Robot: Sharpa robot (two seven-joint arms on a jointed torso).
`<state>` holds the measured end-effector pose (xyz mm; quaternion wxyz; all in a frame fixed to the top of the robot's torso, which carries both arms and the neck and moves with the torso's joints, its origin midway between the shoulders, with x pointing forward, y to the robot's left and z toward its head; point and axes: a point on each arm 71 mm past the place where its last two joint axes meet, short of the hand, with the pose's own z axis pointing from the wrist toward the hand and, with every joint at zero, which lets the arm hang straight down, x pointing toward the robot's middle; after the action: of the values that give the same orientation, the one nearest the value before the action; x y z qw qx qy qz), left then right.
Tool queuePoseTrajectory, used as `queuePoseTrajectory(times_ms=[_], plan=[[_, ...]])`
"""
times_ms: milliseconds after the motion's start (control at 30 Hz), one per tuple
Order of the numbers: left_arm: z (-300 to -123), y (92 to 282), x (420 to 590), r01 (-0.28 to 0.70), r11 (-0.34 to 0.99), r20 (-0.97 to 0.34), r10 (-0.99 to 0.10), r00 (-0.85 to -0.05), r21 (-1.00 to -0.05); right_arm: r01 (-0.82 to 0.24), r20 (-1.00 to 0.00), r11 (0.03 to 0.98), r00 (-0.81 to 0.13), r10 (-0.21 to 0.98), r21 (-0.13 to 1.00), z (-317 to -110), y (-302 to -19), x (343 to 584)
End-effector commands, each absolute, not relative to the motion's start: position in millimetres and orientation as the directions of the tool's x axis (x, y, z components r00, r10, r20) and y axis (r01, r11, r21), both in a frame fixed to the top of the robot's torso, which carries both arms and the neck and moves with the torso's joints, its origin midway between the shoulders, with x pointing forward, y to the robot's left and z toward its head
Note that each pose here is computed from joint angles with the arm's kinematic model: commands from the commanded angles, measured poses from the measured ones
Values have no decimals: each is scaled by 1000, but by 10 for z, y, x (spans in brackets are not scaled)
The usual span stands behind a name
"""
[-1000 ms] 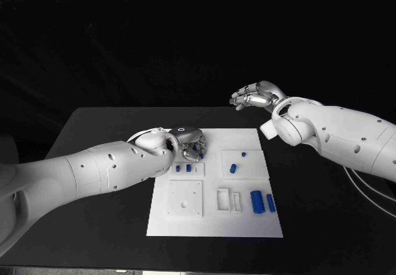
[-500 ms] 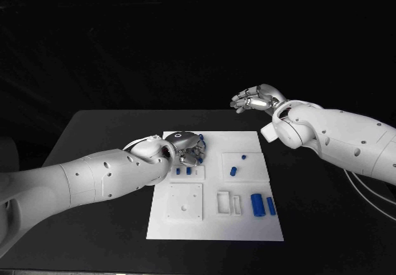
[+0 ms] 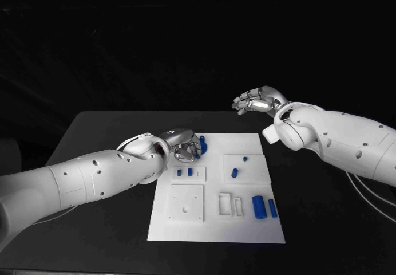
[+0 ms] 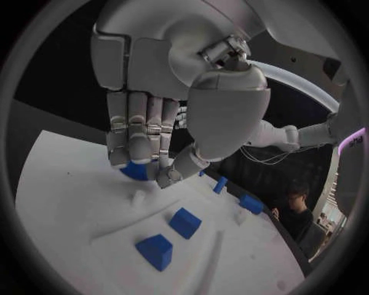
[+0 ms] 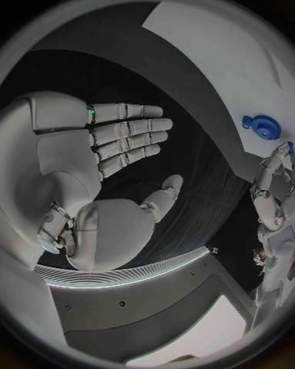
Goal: Assemble the parts on the task board
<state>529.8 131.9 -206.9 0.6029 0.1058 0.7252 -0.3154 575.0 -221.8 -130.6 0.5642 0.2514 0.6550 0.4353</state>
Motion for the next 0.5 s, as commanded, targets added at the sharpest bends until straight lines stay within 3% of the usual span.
queuePoseTrajectory(times_ms=[33, 200, 500], plan=[[-2048, 1344, 5302, 501, 765, -910, -286, -301, -406, -174, -523, 494, -243, 817, 852, -1299, -2206, 5747], [-2030, 1452, 5315, 420, 760, -853, -336, -400, -496, -173, -523, 494, -243, 817, 852, -1300, -2212, 5747], [-2043, 1697, 5292, 369, 779, -833, -334, -440, -507, -170, -524, 496, -238, 818, 852, -1300, -2245, 5746]])
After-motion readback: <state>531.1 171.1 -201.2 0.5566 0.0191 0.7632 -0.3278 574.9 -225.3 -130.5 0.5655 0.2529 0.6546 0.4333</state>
